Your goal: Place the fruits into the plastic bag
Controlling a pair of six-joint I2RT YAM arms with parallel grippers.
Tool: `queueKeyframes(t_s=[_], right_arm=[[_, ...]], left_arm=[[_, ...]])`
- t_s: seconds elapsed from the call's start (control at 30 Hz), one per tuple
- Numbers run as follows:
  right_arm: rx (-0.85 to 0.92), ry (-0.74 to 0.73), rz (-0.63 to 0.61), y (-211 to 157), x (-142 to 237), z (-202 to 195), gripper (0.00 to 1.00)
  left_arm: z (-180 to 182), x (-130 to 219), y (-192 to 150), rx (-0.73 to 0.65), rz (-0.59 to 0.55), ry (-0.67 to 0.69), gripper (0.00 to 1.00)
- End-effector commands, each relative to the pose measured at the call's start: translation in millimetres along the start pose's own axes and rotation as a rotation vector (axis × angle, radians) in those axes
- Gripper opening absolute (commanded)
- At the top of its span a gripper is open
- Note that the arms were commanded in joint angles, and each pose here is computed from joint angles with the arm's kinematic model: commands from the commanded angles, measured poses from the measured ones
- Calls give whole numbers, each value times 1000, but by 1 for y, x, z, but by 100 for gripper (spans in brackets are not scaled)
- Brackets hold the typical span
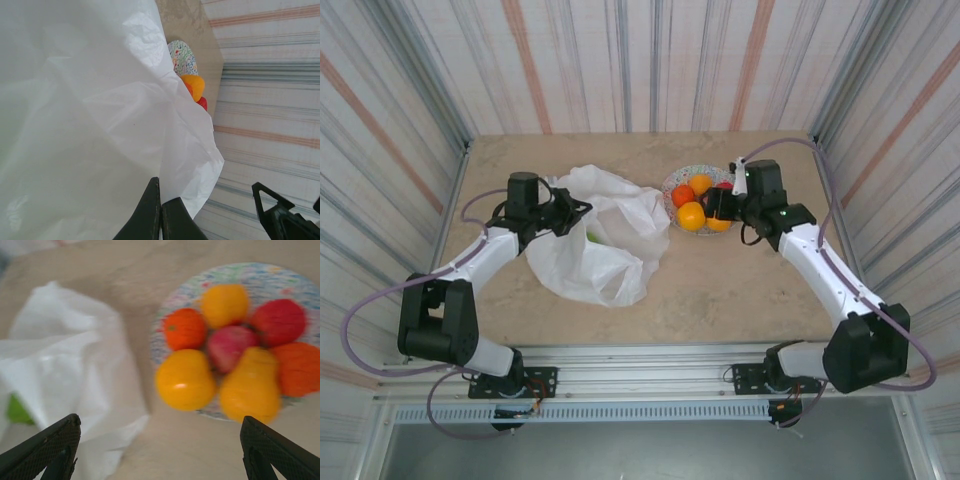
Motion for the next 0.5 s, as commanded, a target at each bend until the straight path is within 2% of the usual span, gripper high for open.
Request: queueKeyframes(t_s=[0.0,0.47], right_arm=[[-28,-185,75,-3,-8,-49,83],[-100,-266,258,-34,-67,-71,76]], left_arm=[[-5,4,3,-19,-2,-4,0],[-1,2,2,-13,4,4,0]])
Point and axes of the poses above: each hand's point on the last joint's axis, 136 mm out from that joint toward the fingers, its own x axis back along the fingers, its own z axis along the line the jaws close on, y = z × x, the point moved 1 cm from there along x, back along the fingers, and after that the axes turned 2 degrees about x, right-handed, at the moved point
